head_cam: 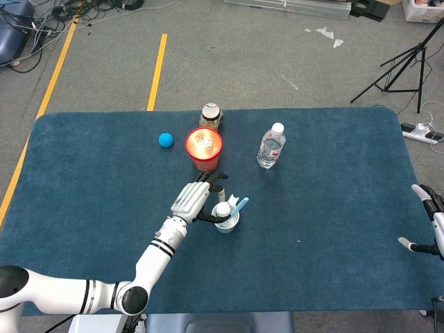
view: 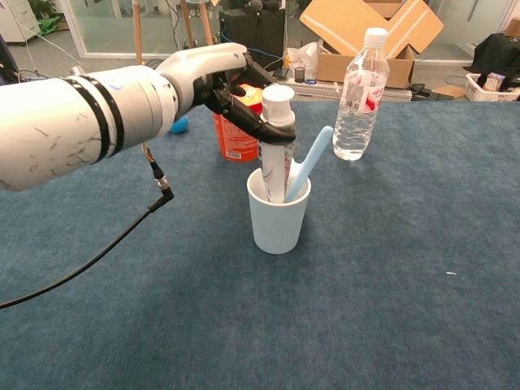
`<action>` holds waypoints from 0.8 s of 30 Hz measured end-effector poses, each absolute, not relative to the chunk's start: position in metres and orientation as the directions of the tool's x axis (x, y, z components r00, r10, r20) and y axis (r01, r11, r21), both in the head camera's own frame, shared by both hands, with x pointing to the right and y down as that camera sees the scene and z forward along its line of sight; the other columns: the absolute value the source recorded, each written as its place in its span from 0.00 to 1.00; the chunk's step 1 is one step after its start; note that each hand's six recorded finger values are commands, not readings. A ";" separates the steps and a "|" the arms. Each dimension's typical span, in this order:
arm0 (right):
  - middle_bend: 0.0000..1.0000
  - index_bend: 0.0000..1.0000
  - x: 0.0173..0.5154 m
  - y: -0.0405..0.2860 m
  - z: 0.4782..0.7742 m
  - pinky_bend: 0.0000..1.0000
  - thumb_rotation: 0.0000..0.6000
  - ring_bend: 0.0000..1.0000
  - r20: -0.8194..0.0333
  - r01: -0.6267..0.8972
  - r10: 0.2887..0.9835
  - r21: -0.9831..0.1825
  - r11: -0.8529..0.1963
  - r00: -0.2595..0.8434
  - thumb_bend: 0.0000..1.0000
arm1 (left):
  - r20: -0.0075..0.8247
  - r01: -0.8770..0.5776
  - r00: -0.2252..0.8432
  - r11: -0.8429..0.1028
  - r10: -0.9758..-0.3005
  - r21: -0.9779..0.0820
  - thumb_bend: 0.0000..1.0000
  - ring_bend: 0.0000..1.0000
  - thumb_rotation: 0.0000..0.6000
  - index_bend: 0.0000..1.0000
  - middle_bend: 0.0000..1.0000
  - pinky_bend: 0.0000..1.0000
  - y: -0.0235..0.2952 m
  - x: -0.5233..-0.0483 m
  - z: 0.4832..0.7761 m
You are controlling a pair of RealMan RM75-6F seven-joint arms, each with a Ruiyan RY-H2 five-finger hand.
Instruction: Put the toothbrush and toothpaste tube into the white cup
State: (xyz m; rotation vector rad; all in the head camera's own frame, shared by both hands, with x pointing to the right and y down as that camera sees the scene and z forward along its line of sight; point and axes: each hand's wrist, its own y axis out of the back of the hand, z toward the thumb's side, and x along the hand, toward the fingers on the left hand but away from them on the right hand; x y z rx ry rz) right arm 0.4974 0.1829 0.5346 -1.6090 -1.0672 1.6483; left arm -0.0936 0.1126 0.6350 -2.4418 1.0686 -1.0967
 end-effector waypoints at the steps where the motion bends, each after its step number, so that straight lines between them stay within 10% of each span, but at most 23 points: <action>1: 0.10 0.06 0.498 0.183 0.534 0.58 1.00 0.13 -0.512 0.118 0.854 -0.857 -0.501 -0.091 0.00 | 0.544 -0.521 0.443 -0.699 -0.712 -0.491 0.51 0.04 1.00 0.83 0.19 0.02 0.113 -0.094 0.638; 24: 0.10 0.06 0.498 0.183 0.534 0.58 1.00 0.13 -0.513 0.120 0.853 -0.857 -0.502 -0.093 0.00 | 0.611 -0.531 0.461 -0.751 -0.644 -0.391 0.51 0.04 1.00 0.74 0.19 0.02 0.126 -0.092 0.658</action>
